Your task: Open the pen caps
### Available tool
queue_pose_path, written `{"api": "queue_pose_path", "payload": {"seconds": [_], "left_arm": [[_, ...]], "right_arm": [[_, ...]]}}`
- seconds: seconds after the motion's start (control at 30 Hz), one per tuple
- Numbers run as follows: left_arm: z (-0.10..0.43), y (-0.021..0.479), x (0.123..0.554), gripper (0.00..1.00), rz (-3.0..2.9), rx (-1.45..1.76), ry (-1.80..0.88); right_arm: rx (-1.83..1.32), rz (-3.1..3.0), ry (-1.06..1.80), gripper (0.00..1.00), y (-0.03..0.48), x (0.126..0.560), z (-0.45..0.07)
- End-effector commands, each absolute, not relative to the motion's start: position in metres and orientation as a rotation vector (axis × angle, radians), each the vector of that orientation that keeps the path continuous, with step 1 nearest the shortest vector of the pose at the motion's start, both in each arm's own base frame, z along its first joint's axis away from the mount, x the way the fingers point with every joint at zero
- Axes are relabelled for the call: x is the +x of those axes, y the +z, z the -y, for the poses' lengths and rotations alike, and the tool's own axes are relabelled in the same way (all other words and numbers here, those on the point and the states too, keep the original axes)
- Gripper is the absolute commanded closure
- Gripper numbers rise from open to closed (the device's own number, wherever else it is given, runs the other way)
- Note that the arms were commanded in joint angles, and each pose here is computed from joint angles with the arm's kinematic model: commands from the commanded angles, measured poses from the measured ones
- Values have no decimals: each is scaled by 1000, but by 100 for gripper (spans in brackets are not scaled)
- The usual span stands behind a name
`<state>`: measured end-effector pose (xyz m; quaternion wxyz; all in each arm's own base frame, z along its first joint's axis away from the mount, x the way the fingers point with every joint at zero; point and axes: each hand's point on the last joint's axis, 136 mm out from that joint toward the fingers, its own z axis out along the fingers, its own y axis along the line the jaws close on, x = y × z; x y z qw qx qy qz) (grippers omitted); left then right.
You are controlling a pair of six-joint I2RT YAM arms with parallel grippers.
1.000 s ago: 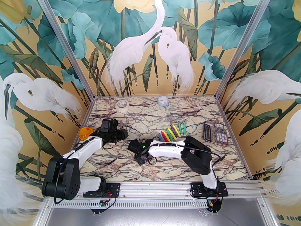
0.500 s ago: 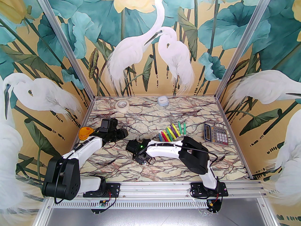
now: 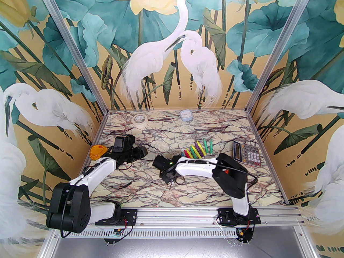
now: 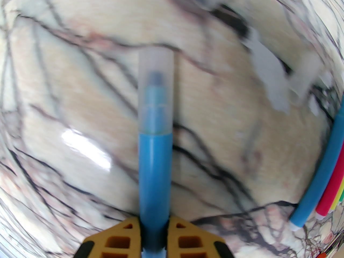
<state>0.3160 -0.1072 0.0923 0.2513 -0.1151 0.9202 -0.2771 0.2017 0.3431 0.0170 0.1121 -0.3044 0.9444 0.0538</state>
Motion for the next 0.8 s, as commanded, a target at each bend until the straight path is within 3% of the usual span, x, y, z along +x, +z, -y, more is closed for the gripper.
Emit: {"api": "queue_pose_path", "payload": {"seconds": [0.0,0.4,0.77], "left_arm": [[122,107,316,39,-2443,-246,-890],[177,128,307,41,-2368,-11,-1219],[224,134,294,43,-2363,202,-1389]], "right_arm": [[-886,-2698,302,100,41,209,-350],[-812,-2504,567,100,89,225,-351],[-809,-2439,608,100,104,229,-351]]}}
